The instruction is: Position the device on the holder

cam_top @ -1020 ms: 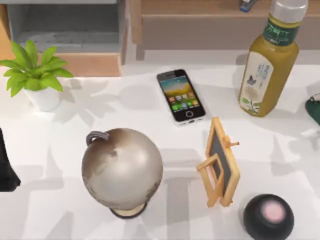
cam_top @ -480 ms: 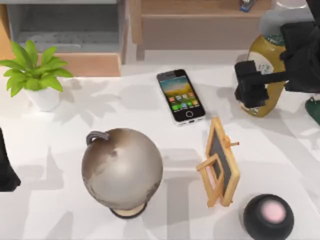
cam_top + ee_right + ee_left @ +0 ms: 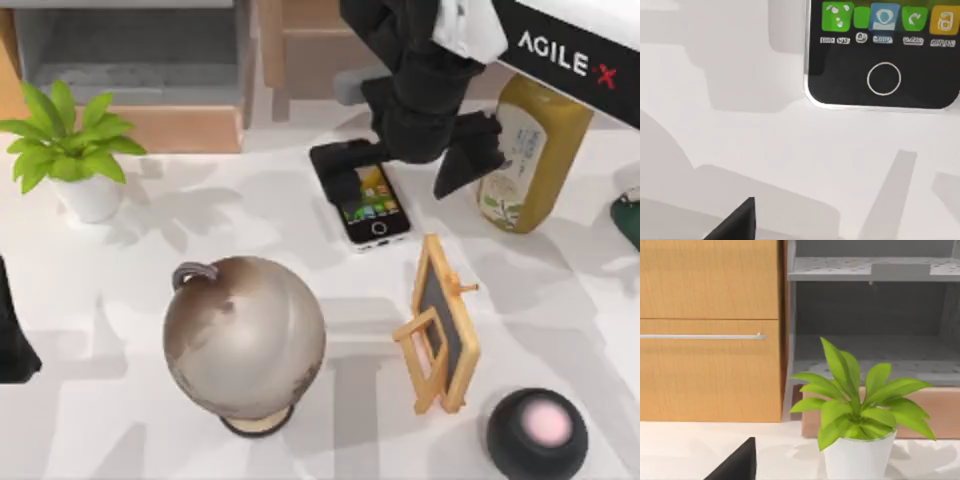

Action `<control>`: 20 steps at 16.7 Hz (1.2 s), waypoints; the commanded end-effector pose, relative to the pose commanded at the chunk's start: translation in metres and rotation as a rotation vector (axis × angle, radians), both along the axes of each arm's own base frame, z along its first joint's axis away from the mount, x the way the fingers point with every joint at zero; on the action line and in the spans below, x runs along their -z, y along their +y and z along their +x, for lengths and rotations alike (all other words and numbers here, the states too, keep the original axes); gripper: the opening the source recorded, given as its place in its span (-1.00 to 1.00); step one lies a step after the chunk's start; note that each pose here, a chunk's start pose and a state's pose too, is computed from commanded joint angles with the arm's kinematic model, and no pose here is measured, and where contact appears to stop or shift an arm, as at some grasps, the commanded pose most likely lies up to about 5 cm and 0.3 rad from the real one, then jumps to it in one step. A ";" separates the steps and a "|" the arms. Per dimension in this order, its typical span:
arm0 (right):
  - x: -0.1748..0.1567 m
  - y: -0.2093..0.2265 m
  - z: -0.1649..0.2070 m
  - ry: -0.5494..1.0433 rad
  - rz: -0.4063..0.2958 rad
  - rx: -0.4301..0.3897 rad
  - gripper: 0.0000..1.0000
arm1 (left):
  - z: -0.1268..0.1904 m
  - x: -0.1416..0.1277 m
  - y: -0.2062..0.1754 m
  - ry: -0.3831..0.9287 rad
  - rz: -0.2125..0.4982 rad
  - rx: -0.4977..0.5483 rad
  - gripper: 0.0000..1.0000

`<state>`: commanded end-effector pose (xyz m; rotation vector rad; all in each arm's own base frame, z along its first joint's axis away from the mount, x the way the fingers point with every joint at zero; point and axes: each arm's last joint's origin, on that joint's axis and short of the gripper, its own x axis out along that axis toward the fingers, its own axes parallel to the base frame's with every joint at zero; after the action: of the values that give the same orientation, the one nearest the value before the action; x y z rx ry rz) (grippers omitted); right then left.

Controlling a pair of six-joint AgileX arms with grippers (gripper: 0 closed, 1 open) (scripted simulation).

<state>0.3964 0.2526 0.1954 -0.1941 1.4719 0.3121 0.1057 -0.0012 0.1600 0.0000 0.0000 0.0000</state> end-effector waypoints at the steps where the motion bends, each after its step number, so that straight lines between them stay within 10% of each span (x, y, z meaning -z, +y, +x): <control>1: 0.008 0.007 0.010 -0.007 -0.010 0.003 1.00 | 0.000 0.000 0.000 0.000 0.000 0.000 1.00; 15: 0.027 0.024 0.052 -0.133 -0.008 0.036 1.00 | 0.000 0.000 0.000 0.000 0.000 0.000 1.00; 20: 0.079 0.028 0.066 -0.137 -0.007 0.040 1.00 | 0.000 0.000 0.000 0.000 0.000 0.000 1.00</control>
<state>0.4620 0.2803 0.1167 -0.1881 1.3395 0.2565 0.1057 -0.0012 0.1600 0.0000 0.0000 0.0000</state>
